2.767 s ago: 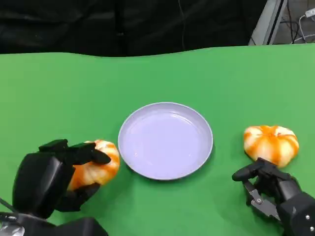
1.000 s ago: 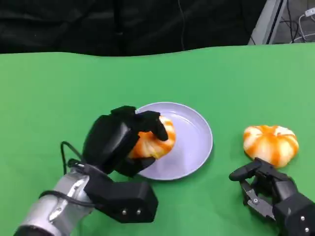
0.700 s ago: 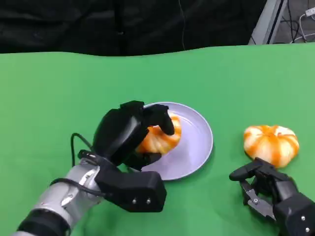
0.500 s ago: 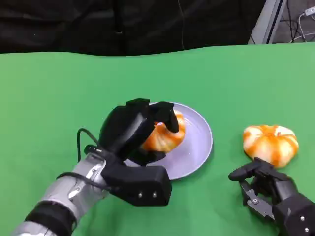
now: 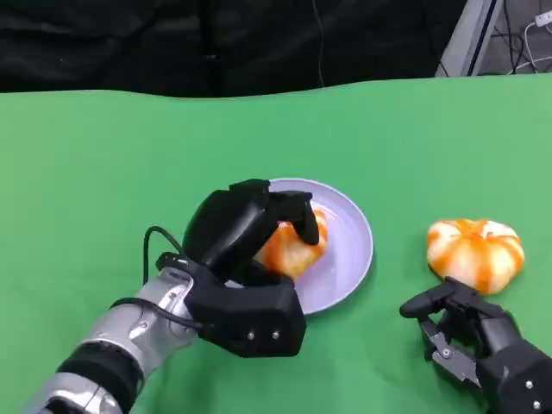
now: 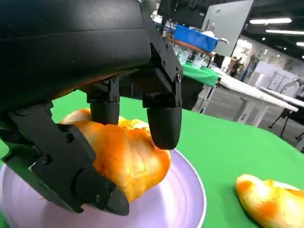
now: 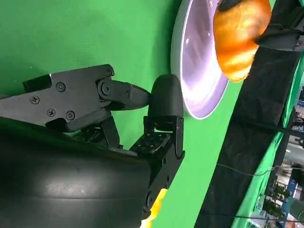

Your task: Grasp the bread from the table and place it into the plate.

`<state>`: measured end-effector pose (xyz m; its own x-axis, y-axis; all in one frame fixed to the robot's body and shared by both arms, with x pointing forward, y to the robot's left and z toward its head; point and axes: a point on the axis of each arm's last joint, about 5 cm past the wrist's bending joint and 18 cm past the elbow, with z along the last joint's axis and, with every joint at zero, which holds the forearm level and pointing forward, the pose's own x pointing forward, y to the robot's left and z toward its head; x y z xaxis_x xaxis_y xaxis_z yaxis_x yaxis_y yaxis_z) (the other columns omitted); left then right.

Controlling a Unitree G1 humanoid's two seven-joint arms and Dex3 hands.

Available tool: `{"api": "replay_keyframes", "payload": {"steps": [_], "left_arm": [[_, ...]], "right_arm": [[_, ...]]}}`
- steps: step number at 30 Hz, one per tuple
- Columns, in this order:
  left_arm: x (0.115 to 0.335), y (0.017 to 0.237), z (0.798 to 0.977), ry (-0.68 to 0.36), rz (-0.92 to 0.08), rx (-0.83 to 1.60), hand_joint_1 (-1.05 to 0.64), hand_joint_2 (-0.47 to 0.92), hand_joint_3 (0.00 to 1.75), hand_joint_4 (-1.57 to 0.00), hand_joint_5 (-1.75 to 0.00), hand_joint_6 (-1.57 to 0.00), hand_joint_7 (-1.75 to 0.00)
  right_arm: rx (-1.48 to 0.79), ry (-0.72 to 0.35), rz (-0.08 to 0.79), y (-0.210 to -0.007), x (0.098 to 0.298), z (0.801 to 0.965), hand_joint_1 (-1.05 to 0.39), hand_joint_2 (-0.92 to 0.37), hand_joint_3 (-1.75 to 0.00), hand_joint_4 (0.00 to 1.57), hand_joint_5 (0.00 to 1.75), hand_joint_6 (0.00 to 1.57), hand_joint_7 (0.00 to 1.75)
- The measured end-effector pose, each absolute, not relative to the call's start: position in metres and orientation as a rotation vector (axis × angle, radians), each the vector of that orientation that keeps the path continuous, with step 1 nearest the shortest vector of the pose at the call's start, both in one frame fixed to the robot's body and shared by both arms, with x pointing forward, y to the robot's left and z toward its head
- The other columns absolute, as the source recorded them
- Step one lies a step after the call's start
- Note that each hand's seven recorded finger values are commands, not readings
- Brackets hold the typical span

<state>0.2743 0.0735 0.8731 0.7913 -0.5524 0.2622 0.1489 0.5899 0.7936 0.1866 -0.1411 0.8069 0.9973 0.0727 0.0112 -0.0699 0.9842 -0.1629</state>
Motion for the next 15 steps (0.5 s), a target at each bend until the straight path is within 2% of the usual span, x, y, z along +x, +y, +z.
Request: {"api": "replay_keyframes", "payload": {"steps": [2,3,4,5,7,8,9,10,11,12,15], "left_arm": [[0.275,0.072,0.873,-0.500,-0.428,0.844,-0.21,0.92,0.15,-0.82,-0.58,-0.91,-0.10],[0.275,0.072,0.873,-0.487,-0.429,0.848,-0.23,0.92,0.15,-0.82,-0.50,-0.89,-0.05],[0.275,0.072,0.872,-0.477,-0.430,0.850,-0.27,0.92,0.14,-0.82,-0.32,-0.84,-0.02],[0.275,0.072,0.872,-0.471,-0.432,0.853,-0.28,0.92,0.13,-0.83,-0.25,-0.83,-0.02],[0.275,0.072,0.872,-0.461,-0.432,0.858,-0.29,0.92,0.13,-0.83,-0.19,-0.81,-0.01],[0.275,0.072,0.872,-0.459,-0.432,0.859,-0.46,0.92,0.21,-0.69,-0.09,-0.68,0.00],[0.276,0.072,0.872,-0.454,-0.435,0.863,-0.53,0.92,0.24,-0.64,-0.05,-0.63,0.00],[0.276,0.072,0.873,-0.445,-0.441,0.874,-0.57,0.92,0.26,-0.61,-0.03,-0.60,0.00],[0.277,0.072,0.874,-0.436,-0.446,0.885,-0.63,0.92,0.32,-0.46,-0.01,-0.50,0.00],[0.278,0.072,0.875,-0.425,-0.456,0.888,-0.67,0.92,0.37,-0.38,-0.01,-0.44,0.00],[0.281,0.075,0.882,-0.365,-0.517,0.849,-0.72,0.92,0.44,-0.27,0.00,-0.37,0.00]], "right_arm": [[-0.166,-0.018,0.069,-0.141,0.187,0.807,-0.29,-0.92,-0.45,0.73,1.75,0.70,1.29],[-0.167,-0.018,0.070,-0.141,0.187,0.807,-0.29,-0.92,-0.45,0.73,1.75,0.70,1.29],[-0.168,-0.019,0.069,-0.140,0.187,0.807,-0.29,-0.92,-0.45,0.72,1.75,0.70,1.29],[-0.169,-0.019,0.068,-0.140,0.187,0.807,-0.29,-0.92,-0.45,0.72,1.75,0.70,1.29],[-0.169,-0.019,0.067,-0.140,0.187,0.807,-0.29,-0.92,-0.45,0.72,1.75,0.70,1.29],[-0.169,-0.019,0.066,-0.140,0.187,0.807,-0.30,-0.92,-0.45,0.72,1.75,0.69,1.30],[-0.169,-0.019,0.066,-0.140,0.187,0.807,-0.31,-0.92,-0.46,0.72,1.75,0.69,1.30],[-0.168,-0.019,0.067,-0.140,0.187,0.807,-0.31,-0.92,-0.46,0.72,1.75,0.69,1.30],[-0.168,-0.019,0.067,-0.140,0.187,0.807,-0.30,-0.92,-0.46,0.72,1.75,0.68,1.30],[-0.167,-0.019,0.068,-0.140,0.187,0.807,-0.30,-0.92,-0.46,0.72,1.75,0.68,1.30],[-0.158,-0.015,0.071,-0.140,0.187,0.807,-0.30,-0.92,-0.45,0.72,1.75,0.68,1.30]]}}
